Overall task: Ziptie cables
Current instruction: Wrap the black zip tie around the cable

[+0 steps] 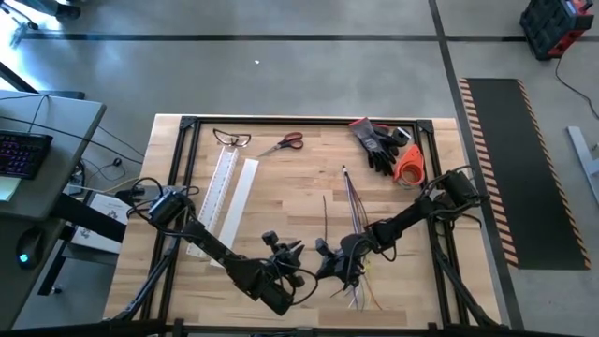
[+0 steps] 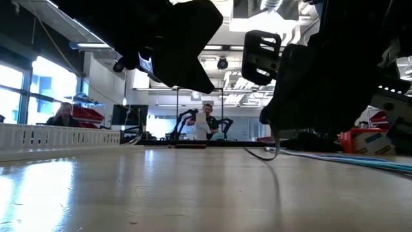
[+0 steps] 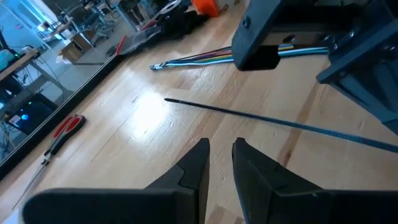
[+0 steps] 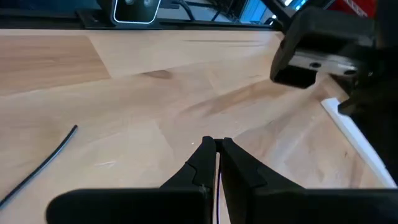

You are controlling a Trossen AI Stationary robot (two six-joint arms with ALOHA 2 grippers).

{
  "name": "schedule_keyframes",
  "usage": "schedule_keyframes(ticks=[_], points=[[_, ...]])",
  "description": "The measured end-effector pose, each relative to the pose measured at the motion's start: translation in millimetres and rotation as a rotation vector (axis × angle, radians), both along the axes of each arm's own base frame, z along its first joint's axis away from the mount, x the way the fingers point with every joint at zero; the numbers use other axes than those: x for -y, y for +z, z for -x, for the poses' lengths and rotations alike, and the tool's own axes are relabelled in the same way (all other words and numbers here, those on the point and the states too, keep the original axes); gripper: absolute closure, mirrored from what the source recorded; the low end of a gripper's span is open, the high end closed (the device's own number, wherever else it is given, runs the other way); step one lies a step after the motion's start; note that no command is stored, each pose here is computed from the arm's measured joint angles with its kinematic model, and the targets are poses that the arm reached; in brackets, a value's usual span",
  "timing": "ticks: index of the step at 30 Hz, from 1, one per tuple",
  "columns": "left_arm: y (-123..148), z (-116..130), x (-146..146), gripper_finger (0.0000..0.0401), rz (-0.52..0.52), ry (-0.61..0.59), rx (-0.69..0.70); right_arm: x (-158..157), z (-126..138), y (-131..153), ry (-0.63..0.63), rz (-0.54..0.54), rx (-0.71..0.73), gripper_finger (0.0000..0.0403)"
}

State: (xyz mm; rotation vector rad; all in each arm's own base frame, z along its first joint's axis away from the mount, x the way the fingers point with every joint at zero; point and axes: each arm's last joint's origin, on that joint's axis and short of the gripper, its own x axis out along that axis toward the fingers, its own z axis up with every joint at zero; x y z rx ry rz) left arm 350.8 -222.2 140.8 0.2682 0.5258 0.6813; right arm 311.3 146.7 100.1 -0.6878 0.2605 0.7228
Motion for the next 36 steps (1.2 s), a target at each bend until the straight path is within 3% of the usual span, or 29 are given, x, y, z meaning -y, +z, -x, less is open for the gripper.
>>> schedule_keyframes(ticks=[5, 13, 17, 23, 28, 36], points=[[0, 0, 0, 0.0351, 0.005, -0.002, -0.001, 0, 0, 0, -0.015, -0.013, -0.016, 0.0386], [0, 0, 0, 0.0351, 0.006, -0.003, -0.002, -1, 1, -2, -0.040, -0.020, -0.040, 0.0285], [0, 0, 0, 0.0351, 0.006, -0.003, -0.002, -6, 4, -2, -0.065, 0.005, -0.030, 0.0256], [0, 0, 0, 0.0351, 0.007, -0.002, -0.001, -16, 12, 9, -0.186, 0.096, 0.007, 0.0247], [0, 0, 0, 0.0351, 0.009, -0.002, 0.002, -20, 22, 28, -0.434, 0.152, 0.067, 0.0247], [-1, -1, 1, 0.0351, 0.032, -0.015, -0.012, -12, 40, 61, -0.581, 0.100, -0.010, 0.0246]])
